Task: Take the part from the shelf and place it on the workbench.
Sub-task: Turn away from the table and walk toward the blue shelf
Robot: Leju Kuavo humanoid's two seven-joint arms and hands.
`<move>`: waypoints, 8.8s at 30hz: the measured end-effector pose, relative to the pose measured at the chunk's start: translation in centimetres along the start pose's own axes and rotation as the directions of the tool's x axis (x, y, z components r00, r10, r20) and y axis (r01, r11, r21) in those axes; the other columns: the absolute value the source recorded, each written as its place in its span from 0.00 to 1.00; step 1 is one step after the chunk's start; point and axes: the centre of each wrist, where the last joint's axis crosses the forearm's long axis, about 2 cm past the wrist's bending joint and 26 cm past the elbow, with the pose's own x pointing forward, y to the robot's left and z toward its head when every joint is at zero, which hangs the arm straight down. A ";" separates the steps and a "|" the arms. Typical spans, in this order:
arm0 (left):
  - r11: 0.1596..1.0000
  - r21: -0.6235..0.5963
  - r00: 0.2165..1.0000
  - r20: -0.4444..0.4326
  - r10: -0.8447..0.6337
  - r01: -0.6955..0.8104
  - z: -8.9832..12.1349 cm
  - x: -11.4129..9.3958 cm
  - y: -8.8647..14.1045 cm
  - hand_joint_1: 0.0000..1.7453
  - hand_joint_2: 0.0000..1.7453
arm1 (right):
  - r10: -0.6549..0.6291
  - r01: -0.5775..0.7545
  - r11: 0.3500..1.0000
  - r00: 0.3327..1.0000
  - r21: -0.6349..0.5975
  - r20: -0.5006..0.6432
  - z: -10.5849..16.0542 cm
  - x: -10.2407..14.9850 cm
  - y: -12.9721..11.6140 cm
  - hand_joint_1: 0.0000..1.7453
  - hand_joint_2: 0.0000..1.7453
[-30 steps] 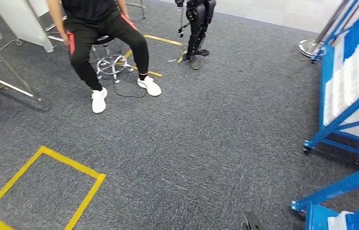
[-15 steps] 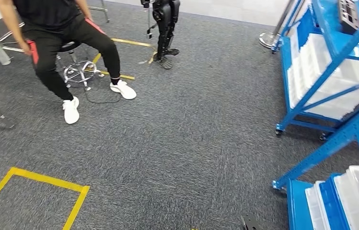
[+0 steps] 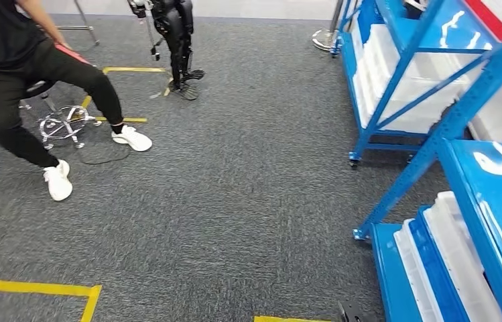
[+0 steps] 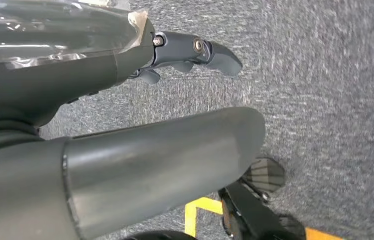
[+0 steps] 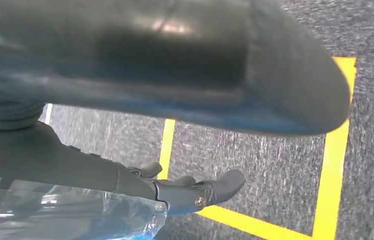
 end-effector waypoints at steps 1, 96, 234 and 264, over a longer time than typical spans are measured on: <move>1.000 0.000 1.000 -0.002 0.001 -0.001 0.0 -0.1 0.0 0.00 0.00 | 0.000 0.000 1.000 1.000 0.001 -0.001 0.0 -0.1 0.0 0.00 0.00; 0.999 0.046 1.000 -0.009 -0.024 0.025 0.0 0.0 -0.2 0.00 0.00 | 0.058 -0.056 0.996 0.998 -0.076 0.032 0.0 0.0 -0.5 0.00 0.00; 0.984 0.152 0.995 -0.048 -0.090 0.096 0.0 0.1 -0.2 0.00 0.00 | 0.122 -0.118 0.985 0.992 -0.126 0.020 0.0 -0.3 -0.5 0.00 0.00; 0.976 0.181 0.991 -0.075 -0.112 0.124 0.0 0.1 -1.5 0.00 0.00 | 0.146 -0.140 0.982 0.989 -0.130 0.037 0.0 -0.1 -0.8 0.00 1.00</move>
